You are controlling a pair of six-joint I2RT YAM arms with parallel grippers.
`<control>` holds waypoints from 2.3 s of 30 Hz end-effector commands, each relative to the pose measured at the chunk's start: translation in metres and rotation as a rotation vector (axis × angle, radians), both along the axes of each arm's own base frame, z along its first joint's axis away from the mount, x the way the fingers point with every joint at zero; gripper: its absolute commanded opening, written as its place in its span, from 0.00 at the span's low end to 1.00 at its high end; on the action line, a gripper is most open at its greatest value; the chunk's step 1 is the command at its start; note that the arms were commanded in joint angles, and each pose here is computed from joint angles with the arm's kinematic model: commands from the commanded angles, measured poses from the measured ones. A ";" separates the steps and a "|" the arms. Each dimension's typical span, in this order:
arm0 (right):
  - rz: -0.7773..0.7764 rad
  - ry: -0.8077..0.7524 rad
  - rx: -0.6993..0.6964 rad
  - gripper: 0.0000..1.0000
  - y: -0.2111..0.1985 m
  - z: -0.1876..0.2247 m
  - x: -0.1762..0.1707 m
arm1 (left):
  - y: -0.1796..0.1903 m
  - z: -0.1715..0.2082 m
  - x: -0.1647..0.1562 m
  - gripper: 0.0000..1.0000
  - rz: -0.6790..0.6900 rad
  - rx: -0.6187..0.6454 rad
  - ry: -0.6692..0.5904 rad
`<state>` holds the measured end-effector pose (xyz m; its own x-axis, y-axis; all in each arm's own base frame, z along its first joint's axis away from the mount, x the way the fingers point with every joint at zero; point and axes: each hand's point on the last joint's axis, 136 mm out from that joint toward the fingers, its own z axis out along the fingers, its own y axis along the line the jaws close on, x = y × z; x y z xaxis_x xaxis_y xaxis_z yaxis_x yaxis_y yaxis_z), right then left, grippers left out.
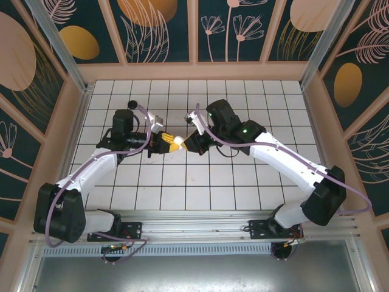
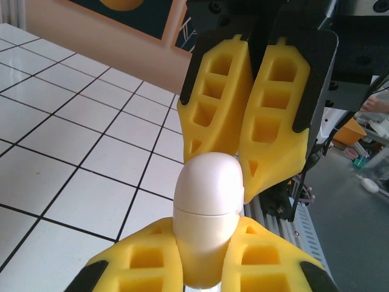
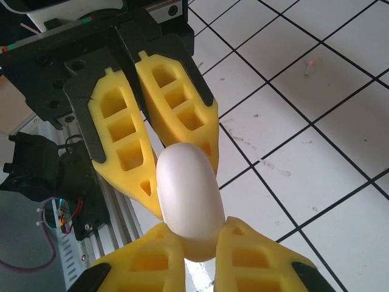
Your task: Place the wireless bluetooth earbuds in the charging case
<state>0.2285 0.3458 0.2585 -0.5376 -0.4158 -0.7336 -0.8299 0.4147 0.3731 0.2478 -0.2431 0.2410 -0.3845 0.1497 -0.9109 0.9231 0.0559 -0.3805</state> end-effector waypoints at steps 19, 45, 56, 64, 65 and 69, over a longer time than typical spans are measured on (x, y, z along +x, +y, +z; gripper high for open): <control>-0.143 0.064 0.164 0.28 -0.010 0.012 0.038 | 0.004 0.028 -0.033 0.00 -0.032 -0.055 -0.091; -0.084 -0.043 0.414 0.54 -0.003 0.045 -0.007 | 0.006 0.054 -0.011 0.00 0.124 -0.150 -0.029; -0.102 -0.023 0.455 0.53 0.019 0.052 0.010 | 0.013 0.069 -0.025 0.00 0.170 -0.209 -0.042; -0.160 -0.002 0.419 0.49 0.023 0.042 0.026 | 0.015 0.070 -0.030 0.00 0.173 -0.216 -0.051; -0.168 0.002 0.420 0.49 0.022 0.042 0.028 | 0.015 0.070 -0.030 0.00 0.171 -0.216 -0.052; -0.195 0.018 0.439 0.49 0.017 0.046 0.037 | 0.015 0.065 -0.031 0.00 0.168 -0.208 -0.048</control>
